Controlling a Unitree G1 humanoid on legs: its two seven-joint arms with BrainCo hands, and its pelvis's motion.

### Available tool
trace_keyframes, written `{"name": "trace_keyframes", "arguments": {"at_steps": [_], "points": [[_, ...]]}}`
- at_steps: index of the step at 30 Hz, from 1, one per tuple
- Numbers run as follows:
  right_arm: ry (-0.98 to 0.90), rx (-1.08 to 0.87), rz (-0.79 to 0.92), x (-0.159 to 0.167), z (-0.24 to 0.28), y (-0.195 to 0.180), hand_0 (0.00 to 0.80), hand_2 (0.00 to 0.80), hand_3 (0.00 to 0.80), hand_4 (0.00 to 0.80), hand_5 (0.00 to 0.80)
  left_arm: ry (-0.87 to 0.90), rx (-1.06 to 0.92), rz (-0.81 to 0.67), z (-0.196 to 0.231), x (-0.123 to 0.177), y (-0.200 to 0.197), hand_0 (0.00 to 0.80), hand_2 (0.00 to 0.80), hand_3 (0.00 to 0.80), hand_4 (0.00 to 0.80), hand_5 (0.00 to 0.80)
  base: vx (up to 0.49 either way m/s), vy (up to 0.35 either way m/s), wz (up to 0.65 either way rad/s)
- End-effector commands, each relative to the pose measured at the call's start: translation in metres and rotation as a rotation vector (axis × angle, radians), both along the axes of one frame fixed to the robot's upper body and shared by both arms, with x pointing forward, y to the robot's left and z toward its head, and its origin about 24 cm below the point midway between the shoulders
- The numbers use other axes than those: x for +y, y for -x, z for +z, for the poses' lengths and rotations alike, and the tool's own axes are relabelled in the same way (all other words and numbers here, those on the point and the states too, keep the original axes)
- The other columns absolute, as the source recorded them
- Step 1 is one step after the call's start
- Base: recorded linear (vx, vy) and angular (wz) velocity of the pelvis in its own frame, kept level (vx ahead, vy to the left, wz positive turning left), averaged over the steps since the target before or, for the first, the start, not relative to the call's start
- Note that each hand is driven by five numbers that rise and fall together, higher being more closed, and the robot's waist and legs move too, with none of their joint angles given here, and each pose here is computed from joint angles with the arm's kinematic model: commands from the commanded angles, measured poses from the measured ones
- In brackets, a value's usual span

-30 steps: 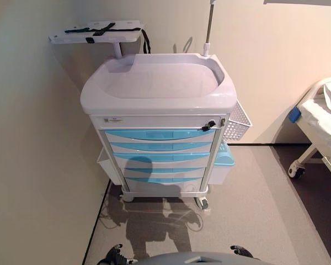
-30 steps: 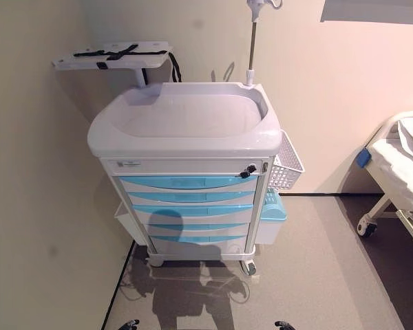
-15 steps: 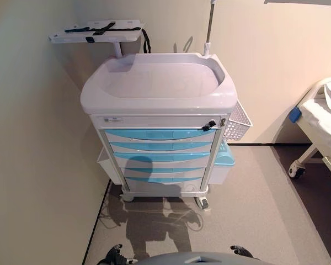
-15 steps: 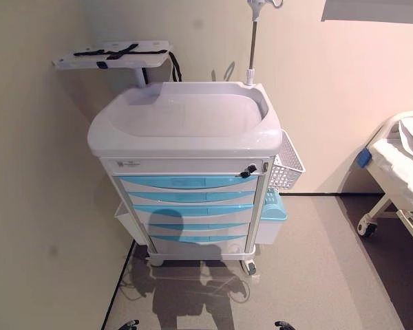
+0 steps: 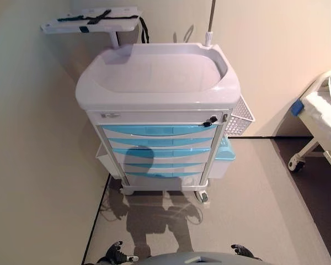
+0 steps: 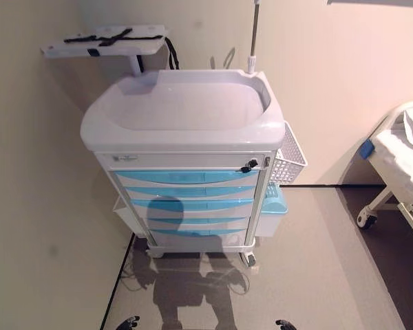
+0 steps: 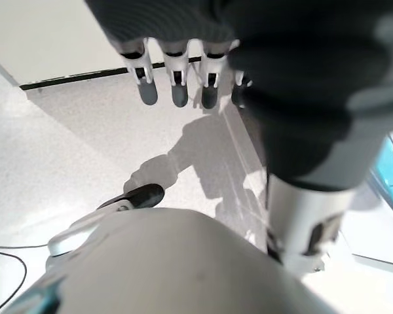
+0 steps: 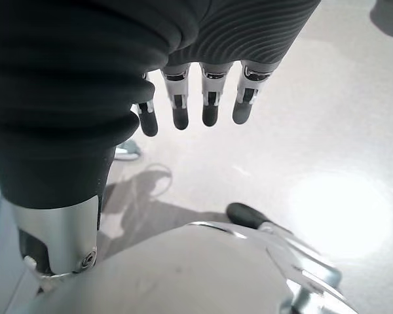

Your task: Open the drawer and pick up the medicine

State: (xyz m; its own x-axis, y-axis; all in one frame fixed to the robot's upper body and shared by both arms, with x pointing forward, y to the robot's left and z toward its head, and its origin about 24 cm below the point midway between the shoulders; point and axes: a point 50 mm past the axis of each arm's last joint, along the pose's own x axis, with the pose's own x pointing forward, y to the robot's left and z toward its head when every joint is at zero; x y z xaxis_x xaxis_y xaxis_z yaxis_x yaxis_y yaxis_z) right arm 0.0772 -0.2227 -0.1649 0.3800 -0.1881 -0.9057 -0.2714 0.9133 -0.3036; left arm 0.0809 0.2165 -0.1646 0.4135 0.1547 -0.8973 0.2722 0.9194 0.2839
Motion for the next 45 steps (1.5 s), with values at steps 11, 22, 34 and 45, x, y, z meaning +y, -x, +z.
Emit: {"name": "trace_keyframes", "arguments": {"at_steps": [11, 22, 34, 45], "points": [[0.031, -0.256, -0.075, -0.012, 0.025, -0.074, 0.0, 0.0, 0.0, 0.0, 0.0, 0.018, -0.247, 0.152, 0.022, 0.006, -0.065, 0.0, 0.0, 0.0, 0.0, 0.0, -0.119, 0.068, 0.02], [0.088, -0.356, -0.077, -0.028, 0.041, -0.096, 0.0, 0.0, 0.0, 0.0, 0.0, 0.087, -0.607, 0.343, 0.071, 0.017, -0.14, 0.0, 0.0, 0.0, 0.0, 0.0, -0.091, 0.02, 0.05], [0.113, -0.395, -0.049, -0.037, 0.049, -0.102, 0.0, 0.0, 0.0, 0.0, 0.0, 0.215, -0.96, 0.413, 0.14, 0.019, -0.203, 0.0, 0.0, 0.0, 0.0, 0.0, -0.052, 0.012, -0.07], [0.115, -0.411, 0.018, -0.038, 0.055, -0.111, 0.0, 0.0, 0.0, 0.0, 0.0, 0.473, -1.334, 0.387, 0.239, -0.004, -0.257, 0.0, 0.0, 0.0, 0.0, 0.0, -0.007, 0.001, 0.02]]}}
